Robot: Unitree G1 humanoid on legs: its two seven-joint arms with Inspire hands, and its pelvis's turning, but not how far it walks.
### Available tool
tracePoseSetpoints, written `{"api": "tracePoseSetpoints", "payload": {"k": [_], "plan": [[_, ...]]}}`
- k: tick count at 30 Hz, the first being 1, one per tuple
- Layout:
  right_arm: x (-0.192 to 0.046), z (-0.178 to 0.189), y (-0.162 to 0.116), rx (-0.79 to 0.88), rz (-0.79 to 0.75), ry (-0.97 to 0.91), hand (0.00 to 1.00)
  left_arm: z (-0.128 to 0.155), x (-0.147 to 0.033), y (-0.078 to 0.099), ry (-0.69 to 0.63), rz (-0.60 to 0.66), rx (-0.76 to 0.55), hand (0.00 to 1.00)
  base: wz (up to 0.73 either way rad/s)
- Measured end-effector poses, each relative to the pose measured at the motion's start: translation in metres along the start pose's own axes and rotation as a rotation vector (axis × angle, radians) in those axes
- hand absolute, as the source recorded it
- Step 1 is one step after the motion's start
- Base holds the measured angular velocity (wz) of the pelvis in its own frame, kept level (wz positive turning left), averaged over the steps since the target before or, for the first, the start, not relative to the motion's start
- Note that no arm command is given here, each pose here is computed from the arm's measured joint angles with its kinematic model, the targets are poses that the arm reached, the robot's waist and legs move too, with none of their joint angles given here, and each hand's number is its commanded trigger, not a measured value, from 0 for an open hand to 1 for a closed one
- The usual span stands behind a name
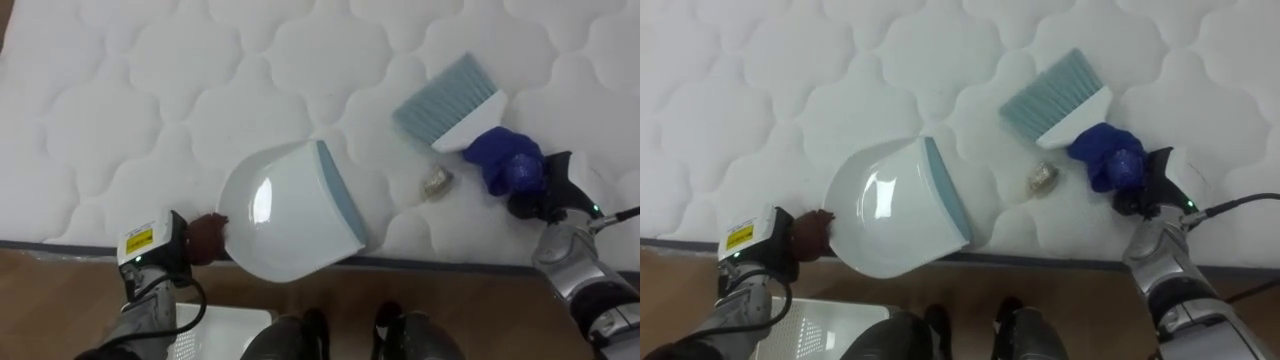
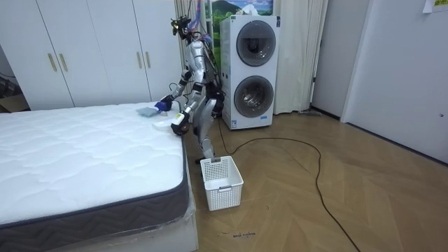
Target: Clean bed
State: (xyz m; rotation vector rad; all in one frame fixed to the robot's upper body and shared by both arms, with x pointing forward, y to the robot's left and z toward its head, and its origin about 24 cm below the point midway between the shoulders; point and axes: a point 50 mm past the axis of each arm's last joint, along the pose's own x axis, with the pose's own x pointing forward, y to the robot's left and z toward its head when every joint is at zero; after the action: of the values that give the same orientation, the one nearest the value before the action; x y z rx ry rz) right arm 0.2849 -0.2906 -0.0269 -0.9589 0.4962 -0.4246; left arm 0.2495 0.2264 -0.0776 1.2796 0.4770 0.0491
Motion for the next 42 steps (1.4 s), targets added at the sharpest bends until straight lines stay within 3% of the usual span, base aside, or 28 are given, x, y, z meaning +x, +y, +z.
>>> {"api": "tracePoseSetpoints", "payload": {"k": [8, 19, 27, 30, 35, 42], "plan": [[-0.002, -0.003, 0.001, 0.004, -0.015, 0.006, 1.0, 0.001, 0.0, 0.0, -0.004, 0.007, 0.003, 1.0, 0.02], [-0.005, -0.011, 0.003, 0.033, -0.03, 0.053, 1.0, -0.001, 0.004, 0.013, -0.035, 0.122, 0.101, 1.0, 0.01], [-0.005, -0.031, -0.003, -0.11, -0.035, 0.121, 1.0, -0.01, 0.005, 0.02, -0.018, 0.159, 0.161, 1.0, -0.07], [-0.005, -0.047, -0.011, -0.196, -0.045, 0.168, 1.0, -0.015, 0.009, 0.029, -0.028, 0.19, 0.215, 1.0, -0.02], [0.003, -0.07, -0.049, -0.345, -0.124, 0.213, 1.0, -0.017, 0.013, 0.041, -0.035, 0.235, 0.265, 1.0, -0.01], [0.009, -0.077, -0.078, -0.465, -0.189, 0.205, 1.0, -0.024, 0.017, 0.054, -0.032, 0.278, 0.327, 1.0, -0.11]]}}
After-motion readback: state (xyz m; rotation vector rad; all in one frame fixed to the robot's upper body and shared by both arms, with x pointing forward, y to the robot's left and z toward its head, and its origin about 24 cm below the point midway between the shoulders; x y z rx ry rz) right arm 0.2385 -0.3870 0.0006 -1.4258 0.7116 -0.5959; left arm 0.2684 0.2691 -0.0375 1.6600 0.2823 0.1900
